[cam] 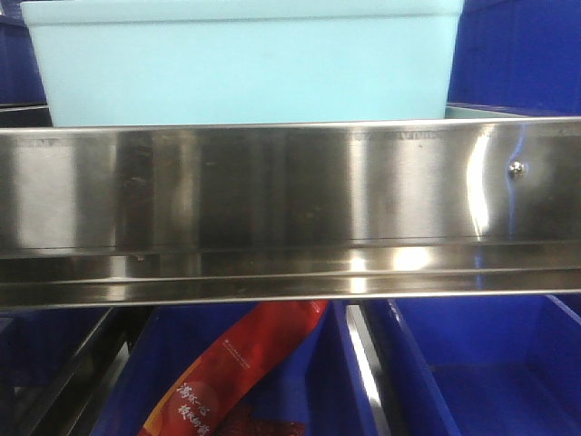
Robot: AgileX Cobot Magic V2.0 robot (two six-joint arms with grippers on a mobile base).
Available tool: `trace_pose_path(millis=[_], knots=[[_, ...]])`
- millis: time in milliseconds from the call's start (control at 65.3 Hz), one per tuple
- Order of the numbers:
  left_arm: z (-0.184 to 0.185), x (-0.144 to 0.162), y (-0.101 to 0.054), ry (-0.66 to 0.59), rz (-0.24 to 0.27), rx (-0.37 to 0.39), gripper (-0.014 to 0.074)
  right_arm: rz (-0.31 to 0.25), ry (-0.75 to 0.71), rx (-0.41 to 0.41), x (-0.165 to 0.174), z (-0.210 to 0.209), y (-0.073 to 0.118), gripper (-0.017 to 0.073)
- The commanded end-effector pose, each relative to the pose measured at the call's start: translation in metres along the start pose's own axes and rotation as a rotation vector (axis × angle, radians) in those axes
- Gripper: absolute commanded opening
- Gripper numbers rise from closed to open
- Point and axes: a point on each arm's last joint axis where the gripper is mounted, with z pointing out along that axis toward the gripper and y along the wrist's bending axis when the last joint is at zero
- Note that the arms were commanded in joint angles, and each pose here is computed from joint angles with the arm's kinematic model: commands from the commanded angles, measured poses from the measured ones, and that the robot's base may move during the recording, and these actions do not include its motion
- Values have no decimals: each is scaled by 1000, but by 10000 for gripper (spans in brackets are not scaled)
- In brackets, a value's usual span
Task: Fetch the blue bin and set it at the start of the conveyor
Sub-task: 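Close both grippers on the rim of the light-teal bin on the shelf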
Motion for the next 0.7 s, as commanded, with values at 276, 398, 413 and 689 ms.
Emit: trace_pose_path(millis=[276, 398, 413, 689], knots=[[12, -87, -1, 13, 17, 7, 465, -15, 114, -27, -81, 20, 14, 563], [28, -101, -4, 108, 38, 53, 476, -65, 190, -46, -96, 41, 17, 554], [30, -103, -4, 121, 52, 61, 476, -78, 197, -53, -98, 43, 18, 549], [83, -132, -37, 337, 46, 332, 476, -128, 383, -282, -125, 96, 49, 538]])
